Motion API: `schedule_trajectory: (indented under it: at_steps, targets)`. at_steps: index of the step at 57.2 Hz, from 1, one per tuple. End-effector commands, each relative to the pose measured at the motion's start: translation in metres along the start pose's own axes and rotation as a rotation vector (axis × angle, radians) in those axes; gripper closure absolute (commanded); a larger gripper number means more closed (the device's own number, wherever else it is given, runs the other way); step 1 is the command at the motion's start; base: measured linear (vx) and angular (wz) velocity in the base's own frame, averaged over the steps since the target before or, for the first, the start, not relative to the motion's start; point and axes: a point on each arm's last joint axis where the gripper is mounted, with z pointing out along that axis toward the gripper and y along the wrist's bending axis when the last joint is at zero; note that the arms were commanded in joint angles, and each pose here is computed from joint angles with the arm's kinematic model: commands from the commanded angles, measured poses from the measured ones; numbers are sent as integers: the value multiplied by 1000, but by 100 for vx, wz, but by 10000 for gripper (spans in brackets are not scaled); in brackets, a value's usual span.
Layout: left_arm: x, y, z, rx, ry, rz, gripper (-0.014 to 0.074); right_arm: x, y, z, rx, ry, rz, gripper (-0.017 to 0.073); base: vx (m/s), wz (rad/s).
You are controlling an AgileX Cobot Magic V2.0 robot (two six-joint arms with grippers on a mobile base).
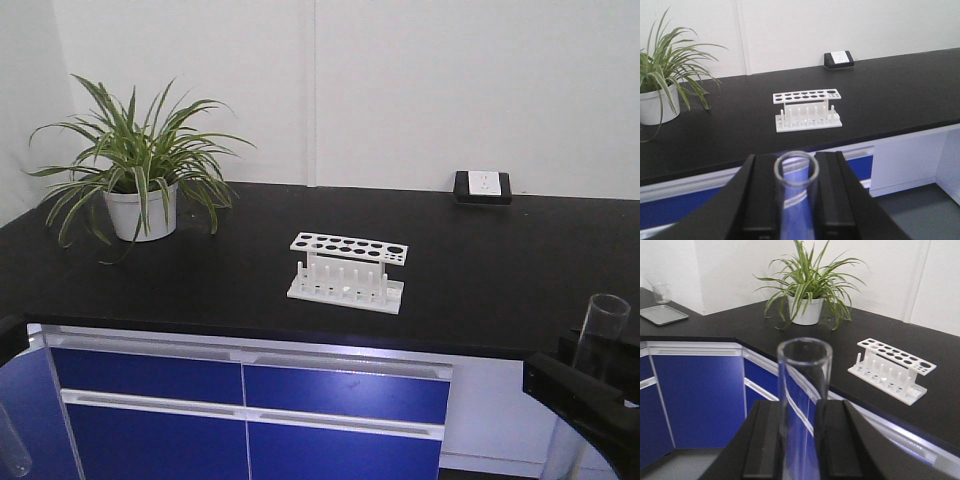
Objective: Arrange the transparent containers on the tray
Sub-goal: 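Turn the base away from the rack counter holding both tubes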
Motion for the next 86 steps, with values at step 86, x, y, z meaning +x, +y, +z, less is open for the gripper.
schedule_trajectory:
  at_steps: [86]
  targets:
    - [-17, -3, -4, 23, -113, -12, 480, -18, -3, -5, 28, -119, -13, 466, -25, 23]
